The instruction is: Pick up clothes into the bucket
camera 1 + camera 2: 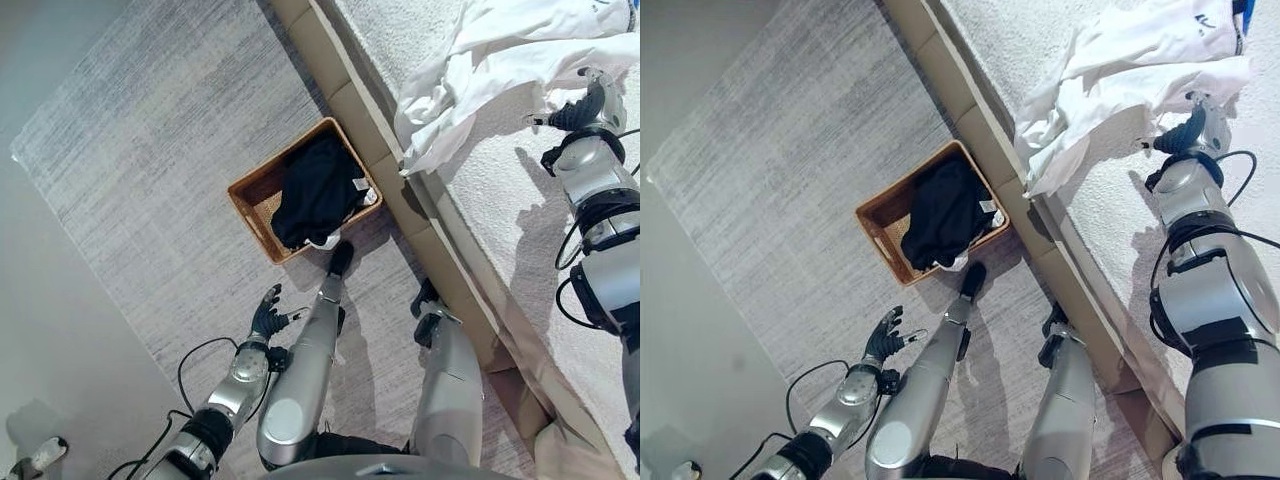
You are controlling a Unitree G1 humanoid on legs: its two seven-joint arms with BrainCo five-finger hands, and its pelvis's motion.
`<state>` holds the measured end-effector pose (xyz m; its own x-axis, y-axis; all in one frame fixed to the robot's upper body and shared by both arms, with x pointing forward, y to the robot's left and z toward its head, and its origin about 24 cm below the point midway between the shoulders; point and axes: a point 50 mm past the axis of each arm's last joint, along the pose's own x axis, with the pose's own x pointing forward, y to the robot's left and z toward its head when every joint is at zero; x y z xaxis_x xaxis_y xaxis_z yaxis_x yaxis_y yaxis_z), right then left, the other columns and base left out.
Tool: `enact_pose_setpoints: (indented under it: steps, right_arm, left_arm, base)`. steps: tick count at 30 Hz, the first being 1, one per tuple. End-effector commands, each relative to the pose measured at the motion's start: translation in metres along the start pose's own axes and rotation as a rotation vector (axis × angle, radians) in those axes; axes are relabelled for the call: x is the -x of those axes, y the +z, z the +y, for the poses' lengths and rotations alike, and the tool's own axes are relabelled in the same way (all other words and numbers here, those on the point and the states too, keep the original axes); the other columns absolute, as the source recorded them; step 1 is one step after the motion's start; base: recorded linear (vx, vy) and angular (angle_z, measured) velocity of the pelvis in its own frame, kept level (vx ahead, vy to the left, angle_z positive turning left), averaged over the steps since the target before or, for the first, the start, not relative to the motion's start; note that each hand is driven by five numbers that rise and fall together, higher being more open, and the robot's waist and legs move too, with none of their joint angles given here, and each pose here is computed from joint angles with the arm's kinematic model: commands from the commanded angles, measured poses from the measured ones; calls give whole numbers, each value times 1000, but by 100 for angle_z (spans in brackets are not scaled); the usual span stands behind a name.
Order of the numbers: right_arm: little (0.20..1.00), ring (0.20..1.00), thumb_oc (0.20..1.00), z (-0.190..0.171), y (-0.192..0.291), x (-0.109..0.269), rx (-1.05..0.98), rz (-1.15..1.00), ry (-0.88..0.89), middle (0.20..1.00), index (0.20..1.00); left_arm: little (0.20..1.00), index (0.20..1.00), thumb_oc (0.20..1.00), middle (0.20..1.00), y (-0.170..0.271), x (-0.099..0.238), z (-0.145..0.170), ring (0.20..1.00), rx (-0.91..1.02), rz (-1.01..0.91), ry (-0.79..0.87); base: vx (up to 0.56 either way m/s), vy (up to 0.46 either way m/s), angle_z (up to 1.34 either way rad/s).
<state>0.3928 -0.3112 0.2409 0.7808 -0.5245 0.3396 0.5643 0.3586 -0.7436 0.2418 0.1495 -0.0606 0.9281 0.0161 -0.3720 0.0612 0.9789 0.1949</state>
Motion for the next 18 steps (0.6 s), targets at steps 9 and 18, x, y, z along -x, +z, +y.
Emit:
enact_pose_setpoints:
  steps: [9,18]
  right_arm:
    - [1000,1000,1000,-48,56,-2,-29,-234,-457,1000,1000]
    - [1000,1000,1000,-39,63,6,441,-463,-461,1000,1000]
  left_arm:
    - [1000,1000,1000,1000,29,-10,-10,1000,-99,-141,22]
    - [1000,1000,1000,1000,27,-12,0,1000,-100,-143,74]
  base:
    - [-8,25,9]
    - [0,0,0]
